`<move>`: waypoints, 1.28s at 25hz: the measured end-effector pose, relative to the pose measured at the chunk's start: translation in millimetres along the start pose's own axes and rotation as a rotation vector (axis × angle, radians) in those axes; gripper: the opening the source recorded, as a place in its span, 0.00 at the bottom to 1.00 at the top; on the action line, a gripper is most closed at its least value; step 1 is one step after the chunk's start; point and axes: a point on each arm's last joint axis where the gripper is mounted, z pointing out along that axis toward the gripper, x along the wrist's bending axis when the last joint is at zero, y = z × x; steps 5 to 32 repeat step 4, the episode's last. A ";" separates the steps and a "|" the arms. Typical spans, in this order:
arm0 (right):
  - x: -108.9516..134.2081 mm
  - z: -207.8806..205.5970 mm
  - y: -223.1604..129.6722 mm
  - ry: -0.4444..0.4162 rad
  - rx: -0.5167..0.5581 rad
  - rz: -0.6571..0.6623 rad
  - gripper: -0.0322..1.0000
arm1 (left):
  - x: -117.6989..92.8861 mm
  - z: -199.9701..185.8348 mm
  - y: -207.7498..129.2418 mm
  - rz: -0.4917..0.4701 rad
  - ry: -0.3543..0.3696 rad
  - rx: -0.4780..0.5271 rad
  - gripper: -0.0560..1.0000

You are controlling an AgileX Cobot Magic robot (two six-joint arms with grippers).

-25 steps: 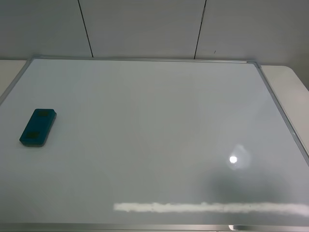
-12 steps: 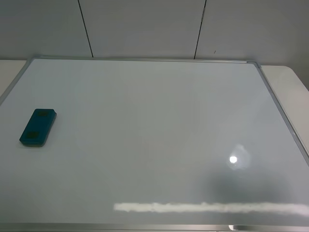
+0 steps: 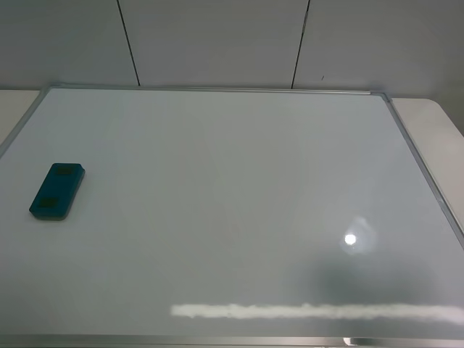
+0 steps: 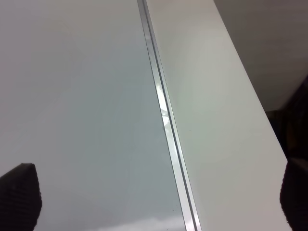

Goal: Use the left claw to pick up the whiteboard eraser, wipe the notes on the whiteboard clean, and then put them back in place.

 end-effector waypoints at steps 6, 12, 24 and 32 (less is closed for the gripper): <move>0.0 0.0 0.0 0.000 0.000 0.000 0.99 | 0.0 0.0 0.0 0.000 0.000 0.000 0.99; 0.0 0.0 0.0 0.000 0.000 0.000 0.99 | 0.0 0.0 0.0 0.000 0.000 0.000 0.99; 0.0 0.0 0.0 0.000 0.000 0.000 0.99 | 0.0 0.0 0.0 0.000 0.000 0.000 0.99; 0.0 0.0 0.0 0.000 0.000 0.000 0.99 | 0.0 0.0 0.0 0.000 0.000 0.000 0.99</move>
